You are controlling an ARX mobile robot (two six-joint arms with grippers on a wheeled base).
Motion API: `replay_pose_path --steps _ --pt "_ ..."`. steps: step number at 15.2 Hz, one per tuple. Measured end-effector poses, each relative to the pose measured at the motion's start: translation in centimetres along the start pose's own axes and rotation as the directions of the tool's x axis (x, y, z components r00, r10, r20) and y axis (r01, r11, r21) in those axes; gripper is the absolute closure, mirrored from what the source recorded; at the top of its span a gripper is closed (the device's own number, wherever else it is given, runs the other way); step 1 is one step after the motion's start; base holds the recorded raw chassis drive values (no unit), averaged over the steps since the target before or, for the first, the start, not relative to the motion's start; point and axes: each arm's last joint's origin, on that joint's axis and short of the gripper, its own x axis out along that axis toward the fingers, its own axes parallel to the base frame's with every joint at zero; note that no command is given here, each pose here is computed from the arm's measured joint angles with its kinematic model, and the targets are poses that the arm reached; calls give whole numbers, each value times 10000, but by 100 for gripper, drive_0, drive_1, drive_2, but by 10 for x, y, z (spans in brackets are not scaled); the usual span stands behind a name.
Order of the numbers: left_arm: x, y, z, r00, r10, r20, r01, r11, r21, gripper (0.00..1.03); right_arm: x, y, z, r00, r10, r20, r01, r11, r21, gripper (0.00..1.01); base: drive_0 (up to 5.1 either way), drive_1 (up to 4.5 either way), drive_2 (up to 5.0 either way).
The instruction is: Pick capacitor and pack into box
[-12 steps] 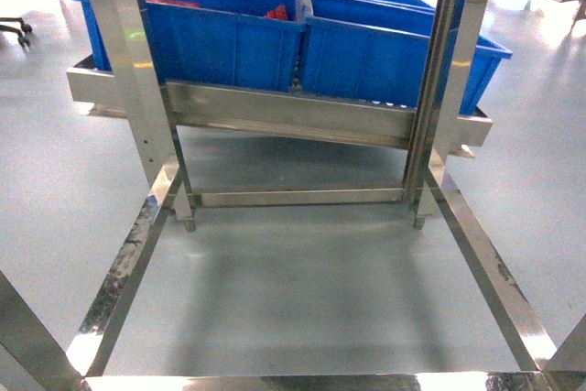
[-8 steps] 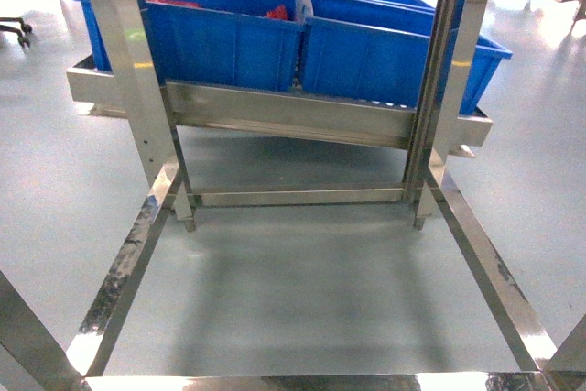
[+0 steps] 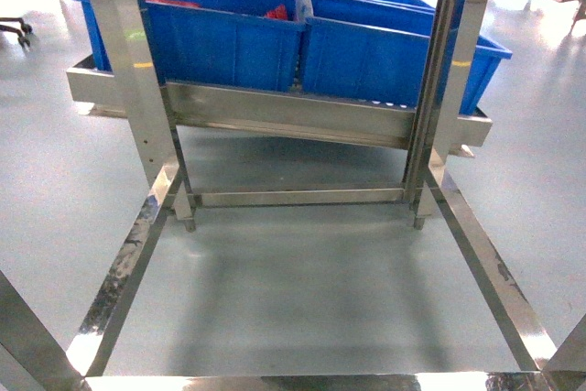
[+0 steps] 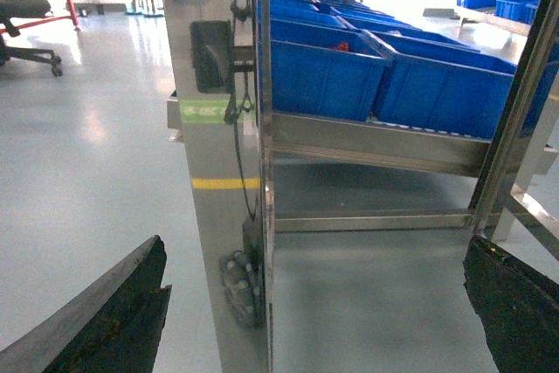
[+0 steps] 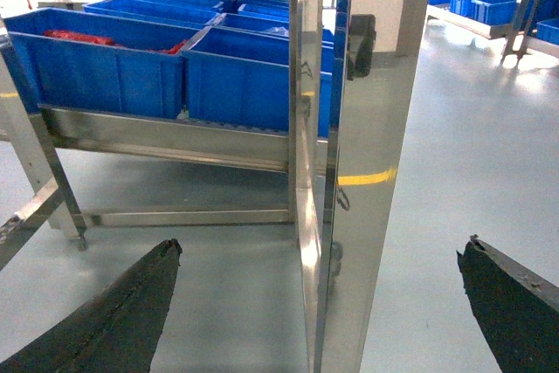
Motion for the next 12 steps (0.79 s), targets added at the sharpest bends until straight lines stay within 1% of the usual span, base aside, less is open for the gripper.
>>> replay_pose_path --steps 12 --pt "0 0 0 10000 0 0 0 10000 0 5 0 0 0 10000 0 0 0 10000 0 3 0 0 0"
